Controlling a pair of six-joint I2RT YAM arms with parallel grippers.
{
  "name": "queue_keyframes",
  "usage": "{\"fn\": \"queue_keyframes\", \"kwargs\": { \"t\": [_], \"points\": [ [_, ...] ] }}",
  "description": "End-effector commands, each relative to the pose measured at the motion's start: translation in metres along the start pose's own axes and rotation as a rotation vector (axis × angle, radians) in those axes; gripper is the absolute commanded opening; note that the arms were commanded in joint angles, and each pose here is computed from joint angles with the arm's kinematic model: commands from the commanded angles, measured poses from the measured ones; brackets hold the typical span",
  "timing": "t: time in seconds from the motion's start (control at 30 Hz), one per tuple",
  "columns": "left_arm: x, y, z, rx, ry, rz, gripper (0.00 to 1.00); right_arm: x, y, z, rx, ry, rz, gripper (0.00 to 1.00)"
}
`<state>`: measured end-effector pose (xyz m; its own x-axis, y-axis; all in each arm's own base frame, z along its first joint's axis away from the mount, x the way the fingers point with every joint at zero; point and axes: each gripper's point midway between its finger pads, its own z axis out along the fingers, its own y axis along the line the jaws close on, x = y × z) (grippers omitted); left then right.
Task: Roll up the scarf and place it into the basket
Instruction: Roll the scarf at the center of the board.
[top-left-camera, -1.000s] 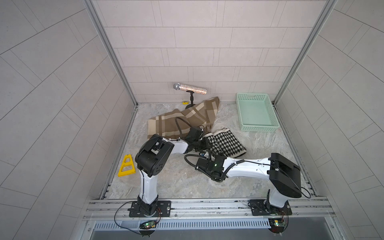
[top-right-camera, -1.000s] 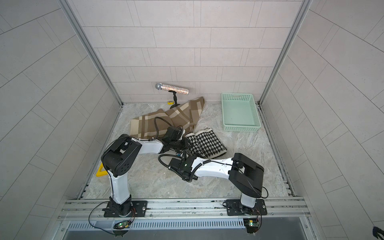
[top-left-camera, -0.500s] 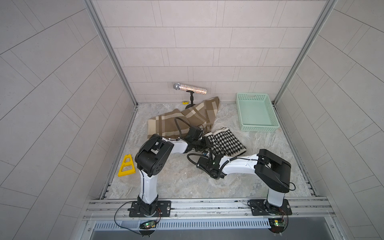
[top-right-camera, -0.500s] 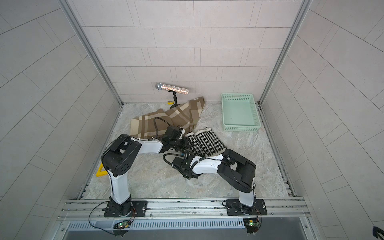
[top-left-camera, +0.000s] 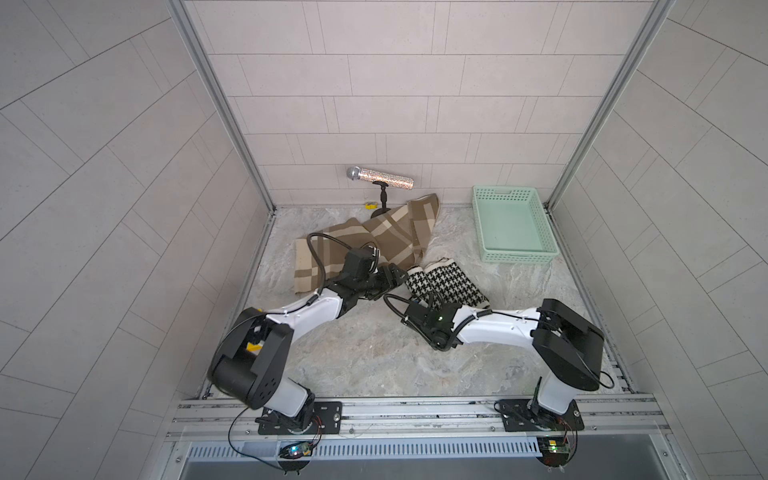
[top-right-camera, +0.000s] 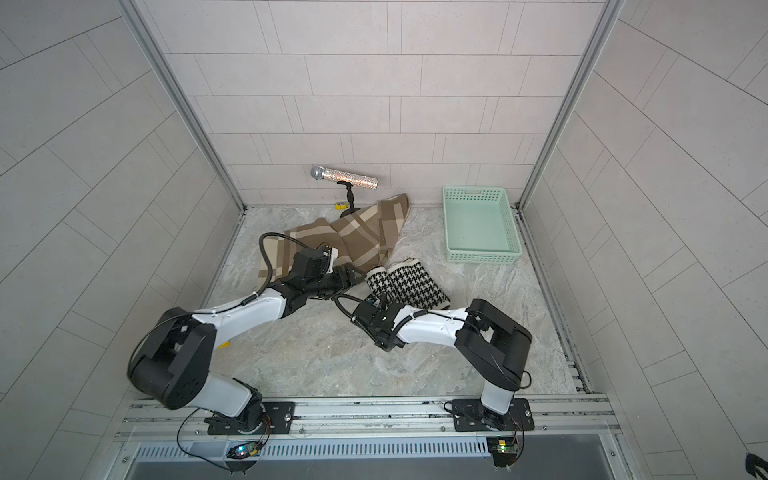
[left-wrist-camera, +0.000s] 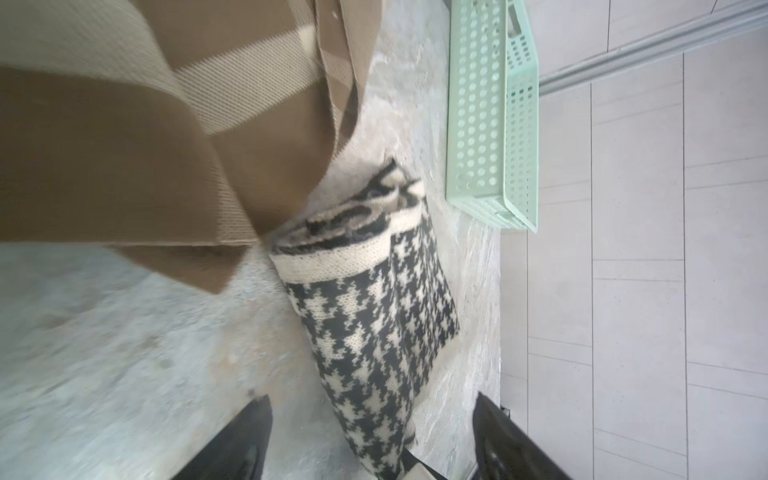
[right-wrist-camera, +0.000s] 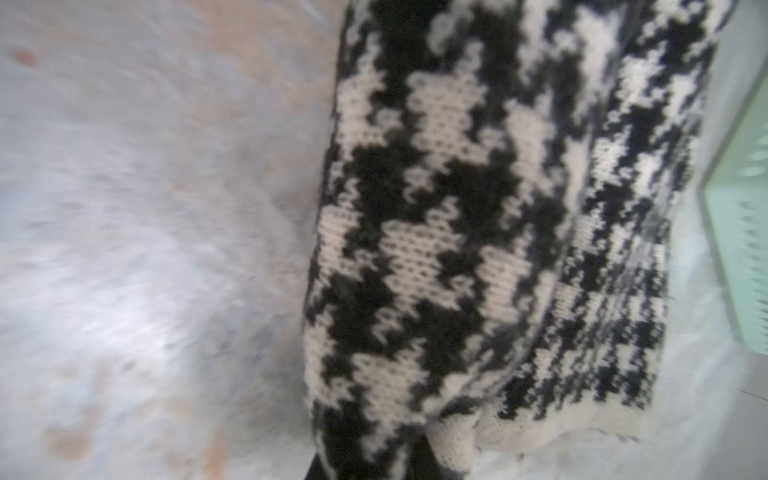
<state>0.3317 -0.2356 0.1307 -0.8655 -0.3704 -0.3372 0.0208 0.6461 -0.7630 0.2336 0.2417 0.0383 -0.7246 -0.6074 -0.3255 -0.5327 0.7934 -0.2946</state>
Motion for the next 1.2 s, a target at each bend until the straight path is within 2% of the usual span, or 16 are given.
{"fn": "queue_keyframes", "kwargs": {
  "t": [0.0, 0.13, 0.27, 0.47, 0.6, 0.8, 1.03, 1.17],
  "points": [
    [0.007, 0.025, -0.026, -0.147, -0.024, 0.055, 0.82, 0.006, 0.047, -0.018, -0.294, 0.034, 0.09, 0.09],
    [0.009, 0.03, -0.052, -0.218, -0.051, 0.113, 0.82, -0.001, 0.062, -0.041, -0.454, 0.011, 0.173, 0.08],
    [0.014, 0.026, -0.06, -0.217, -0.032, 0.179, 0.8, -0.005, 0.061, -0.049, -0.605, 0.019, 0.294, 0.08],
    [0.027, 0.013, -0.05, -0.184, 0.031, 0.24, 0.68, -0.011, 0.04, -0.048, -0.822, 0.045, 0.493, 0.1],
    [0.037, -0.006, -0.034, -0.13, 0.092, 0.295, 0.56, -0.015, 0.024, -0.045, -0.945, 0.068, 0.59, 0.12],
    [0.046, -0.038, -0.009, -0.024, 0.148, 0.357, 0.37, -0.011, 0.003, -0.029, -1.017, 0.114, 0.693, 0.14],
    [0.049, -0.056, 0.035, 0.049, 0.2, 0.386, 0.3, -0.003, -0.013, -0.014, -1.022, 0.139, 0.761, 0.22],
    [0.052, -0.049, 0.065, 0.036, 0.239, 0.386, 0.24, 0.001, -0.021, -0.011, -0.998, 0.134, 0.775, 0.25]
  ]
}}
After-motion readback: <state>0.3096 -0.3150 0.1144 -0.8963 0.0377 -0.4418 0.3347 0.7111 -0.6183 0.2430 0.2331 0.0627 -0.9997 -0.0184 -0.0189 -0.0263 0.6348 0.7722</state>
